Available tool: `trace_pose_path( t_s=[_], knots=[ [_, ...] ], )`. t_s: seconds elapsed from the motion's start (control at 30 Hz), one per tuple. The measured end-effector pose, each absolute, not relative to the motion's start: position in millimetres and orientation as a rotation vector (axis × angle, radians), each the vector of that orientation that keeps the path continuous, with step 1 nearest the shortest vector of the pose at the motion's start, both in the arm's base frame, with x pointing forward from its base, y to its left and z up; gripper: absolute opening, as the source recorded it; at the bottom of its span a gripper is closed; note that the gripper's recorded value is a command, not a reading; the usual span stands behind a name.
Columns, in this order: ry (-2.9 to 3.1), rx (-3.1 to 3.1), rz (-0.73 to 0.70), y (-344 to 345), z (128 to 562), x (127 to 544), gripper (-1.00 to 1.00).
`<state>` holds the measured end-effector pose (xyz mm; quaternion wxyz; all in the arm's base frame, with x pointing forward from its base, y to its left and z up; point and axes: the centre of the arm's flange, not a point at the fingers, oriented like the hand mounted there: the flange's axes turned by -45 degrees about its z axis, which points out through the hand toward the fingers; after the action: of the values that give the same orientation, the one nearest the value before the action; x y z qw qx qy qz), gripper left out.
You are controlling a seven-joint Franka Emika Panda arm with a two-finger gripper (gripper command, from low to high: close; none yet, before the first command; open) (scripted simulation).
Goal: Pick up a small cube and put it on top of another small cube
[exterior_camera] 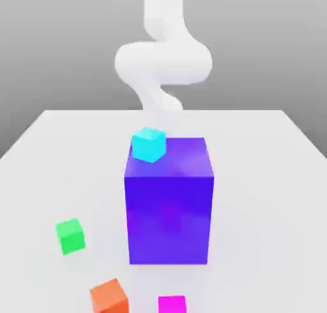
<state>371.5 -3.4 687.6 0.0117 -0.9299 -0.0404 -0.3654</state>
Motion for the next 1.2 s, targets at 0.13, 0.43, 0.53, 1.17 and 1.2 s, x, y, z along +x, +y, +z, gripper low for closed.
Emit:
trace_pose_path(
  t_s=[0.13,0.43,0.53,1.17,1.2],
  knots=[
    [-0.362,-2.899,-1.012,-4.9,645.5,410.9,0.0],
    [-0.841,-2.828,-0.767,3.9,539.6,479.0,0.0],
    [-0.992,-2.79,-0.692,8.8,501.5,495.5,0.0],
    [-1.892,-2.417,-0.234,26.7,269.2,528.3,0.0],
    [-1.938,-2.391,-0.208,26.0,258.9,527.4,0.0]
  ],
)
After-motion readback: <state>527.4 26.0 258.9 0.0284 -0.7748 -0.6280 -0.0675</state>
